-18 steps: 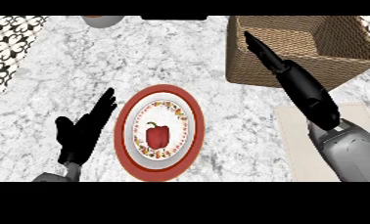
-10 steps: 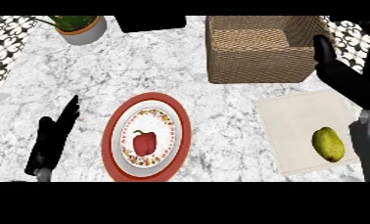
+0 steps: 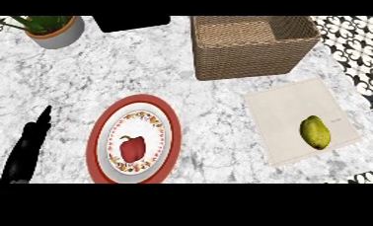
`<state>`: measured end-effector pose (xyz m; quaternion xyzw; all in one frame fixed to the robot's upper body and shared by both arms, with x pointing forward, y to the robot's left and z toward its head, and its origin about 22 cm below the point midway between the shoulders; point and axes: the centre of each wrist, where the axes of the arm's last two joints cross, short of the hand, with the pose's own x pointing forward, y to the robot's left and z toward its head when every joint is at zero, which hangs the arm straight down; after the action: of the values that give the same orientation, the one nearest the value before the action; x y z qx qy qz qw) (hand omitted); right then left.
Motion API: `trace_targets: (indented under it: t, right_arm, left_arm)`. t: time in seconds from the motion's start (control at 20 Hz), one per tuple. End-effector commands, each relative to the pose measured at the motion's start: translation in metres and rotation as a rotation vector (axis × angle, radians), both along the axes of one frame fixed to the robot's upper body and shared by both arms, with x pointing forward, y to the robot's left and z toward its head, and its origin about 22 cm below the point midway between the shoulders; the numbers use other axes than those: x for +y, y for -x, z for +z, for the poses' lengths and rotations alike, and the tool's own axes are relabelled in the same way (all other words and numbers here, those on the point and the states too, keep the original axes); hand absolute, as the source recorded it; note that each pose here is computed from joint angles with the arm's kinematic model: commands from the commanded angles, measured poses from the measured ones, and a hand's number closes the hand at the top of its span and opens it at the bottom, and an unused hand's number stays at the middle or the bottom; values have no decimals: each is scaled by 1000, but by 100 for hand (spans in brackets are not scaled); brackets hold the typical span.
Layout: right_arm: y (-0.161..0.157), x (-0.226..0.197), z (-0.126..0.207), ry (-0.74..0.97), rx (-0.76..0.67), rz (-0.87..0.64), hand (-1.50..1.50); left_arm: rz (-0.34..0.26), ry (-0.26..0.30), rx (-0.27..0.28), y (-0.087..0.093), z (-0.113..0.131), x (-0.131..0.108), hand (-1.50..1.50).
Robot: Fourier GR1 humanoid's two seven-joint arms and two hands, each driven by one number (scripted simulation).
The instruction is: Pick the pear from the placemat and place it in the basket
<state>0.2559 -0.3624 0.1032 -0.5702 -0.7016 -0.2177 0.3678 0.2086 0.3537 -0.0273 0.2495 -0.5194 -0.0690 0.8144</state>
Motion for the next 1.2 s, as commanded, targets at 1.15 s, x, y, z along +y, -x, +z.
trace_targets:
  t: [1.15]
  right_arm:
    - [216,131,-15,-397,717,-261,-150]
  left_arm:
    - [-154,-42,3,-19,9,-41,0]
